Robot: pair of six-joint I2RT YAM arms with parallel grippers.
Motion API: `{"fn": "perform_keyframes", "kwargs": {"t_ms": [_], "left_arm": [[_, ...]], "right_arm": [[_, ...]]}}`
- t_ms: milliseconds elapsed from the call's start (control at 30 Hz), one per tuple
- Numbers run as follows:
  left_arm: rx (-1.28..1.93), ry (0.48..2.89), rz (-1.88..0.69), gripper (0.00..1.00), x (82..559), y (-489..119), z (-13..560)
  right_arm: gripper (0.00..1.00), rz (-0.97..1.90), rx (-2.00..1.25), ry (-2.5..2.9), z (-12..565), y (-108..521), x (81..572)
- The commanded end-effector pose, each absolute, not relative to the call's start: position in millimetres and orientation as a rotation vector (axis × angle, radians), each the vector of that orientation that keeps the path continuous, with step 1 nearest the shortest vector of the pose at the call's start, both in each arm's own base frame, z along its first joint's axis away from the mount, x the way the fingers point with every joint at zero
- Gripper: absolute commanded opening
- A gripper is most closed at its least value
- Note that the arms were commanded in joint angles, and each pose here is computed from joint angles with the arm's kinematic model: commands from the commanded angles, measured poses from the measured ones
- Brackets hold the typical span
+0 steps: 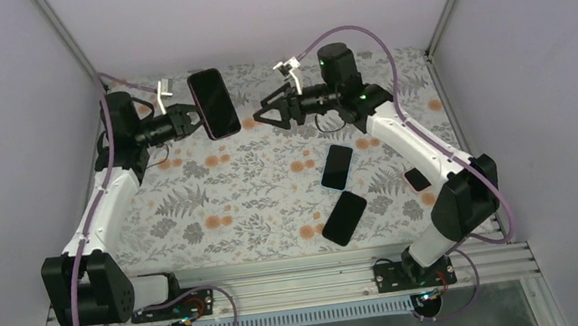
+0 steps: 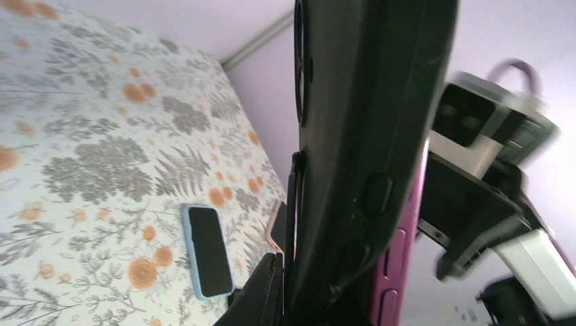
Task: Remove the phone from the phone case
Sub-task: Remove the phone case from the phone.
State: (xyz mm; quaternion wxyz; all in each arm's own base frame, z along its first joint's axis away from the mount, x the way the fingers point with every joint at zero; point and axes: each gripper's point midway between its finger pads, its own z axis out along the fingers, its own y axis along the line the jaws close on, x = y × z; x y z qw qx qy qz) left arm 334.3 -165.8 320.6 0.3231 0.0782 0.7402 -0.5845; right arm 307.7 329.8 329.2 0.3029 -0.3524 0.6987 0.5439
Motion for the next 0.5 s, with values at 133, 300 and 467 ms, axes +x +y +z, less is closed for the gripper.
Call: {"fn": "perform_keyframes", "kwargs": {"t_ms": [133, 300, 467], "left_arm": [[-0.115, 2.049, -1.433, 0.02, 363.8, -144.5, 316.0], [-0.193, 2.083, -1.457, 0.02, 369.2, -142.4, 303.9], [-0.238, 2.086, -1.487, 0.02, 372.0, -140.4, 298.9]], "right_arm": [[0.74, 0.755, -0.915, 1.711, 374.4, 332.0, 356.4], [0.73, 0.516, -0.942, 1.676, 372.1, 350.4, 360.3], [0.72, 0.413, -0.962, 1.648, 363.7, 373.7, 351.9]]}}
